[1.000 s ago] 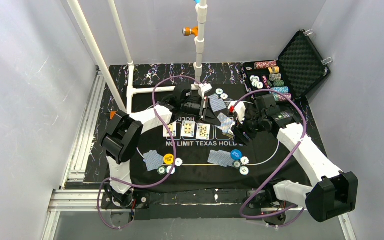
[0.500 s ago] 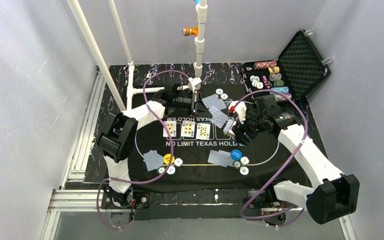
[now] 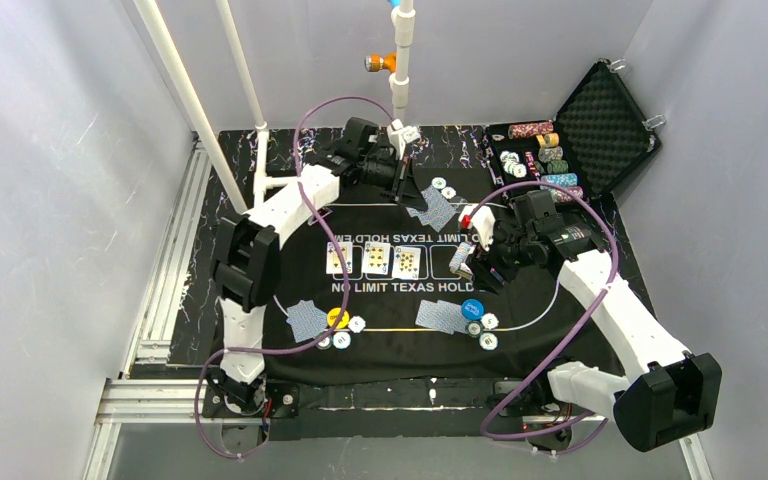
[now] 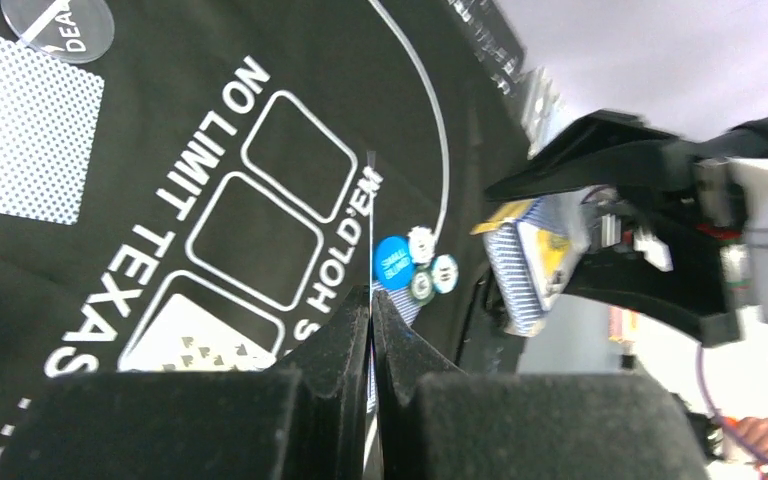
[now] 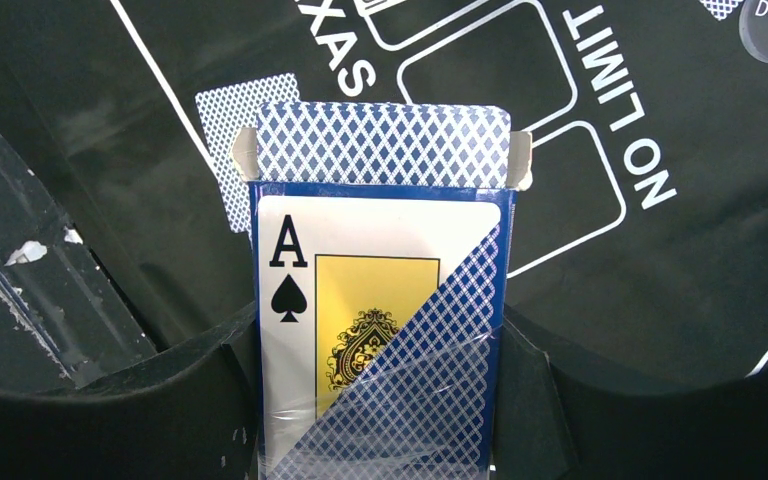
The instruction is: Distribute texas hold em gaming equipment
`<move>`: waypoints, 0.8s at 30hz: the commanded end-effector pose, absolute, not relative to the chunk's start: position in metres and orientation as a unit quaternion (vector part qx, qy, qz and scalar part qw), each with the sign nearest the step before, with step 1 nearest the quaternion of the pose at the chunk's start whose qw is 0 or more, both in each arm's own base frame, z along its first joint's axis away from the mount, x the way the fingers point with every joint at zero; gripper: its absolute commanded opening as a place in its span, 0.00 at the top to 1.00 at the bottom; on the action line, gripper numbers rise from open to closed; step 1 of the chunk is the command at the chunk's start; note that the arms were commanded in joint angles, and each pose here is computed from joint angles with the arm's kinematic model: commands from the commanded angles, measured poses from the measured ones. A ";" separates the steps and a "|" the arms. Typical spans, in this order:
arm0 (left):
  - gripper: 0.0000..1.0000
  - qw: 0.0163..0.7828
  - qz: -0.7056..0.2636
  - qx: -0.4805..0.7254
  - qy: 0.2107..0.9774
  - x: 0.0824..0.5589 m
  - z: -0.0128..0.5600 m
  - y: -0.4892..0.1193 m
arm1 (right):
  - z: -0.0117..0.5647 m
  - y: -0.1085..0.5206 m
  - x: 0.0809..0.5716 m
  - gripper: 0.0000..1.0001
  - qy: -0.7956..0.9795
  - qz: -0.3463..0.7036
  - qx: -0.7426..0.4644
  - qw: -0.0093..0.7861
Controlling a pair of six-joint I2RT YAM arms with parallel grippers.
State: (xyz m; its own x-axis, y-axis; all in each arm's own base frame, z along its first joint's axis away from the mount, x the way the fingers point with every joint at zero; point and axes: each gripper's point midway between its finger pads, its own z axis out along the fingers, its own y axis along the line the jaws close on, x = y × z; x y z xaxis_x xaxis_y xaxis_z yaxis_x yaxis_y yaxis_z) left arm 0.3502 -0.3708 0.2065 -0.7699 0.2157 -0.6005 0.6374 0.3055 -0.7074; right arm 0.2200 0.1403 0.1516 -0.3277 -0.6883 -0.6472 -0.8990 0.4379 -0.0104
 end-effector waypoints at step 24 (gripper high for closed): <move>1.00 0.067 -0.373 0.486 0.788 0.306 0.074 -0.411 | 0.171 0.140 0.214 0.99 0.773 0.178 -0.527 0.306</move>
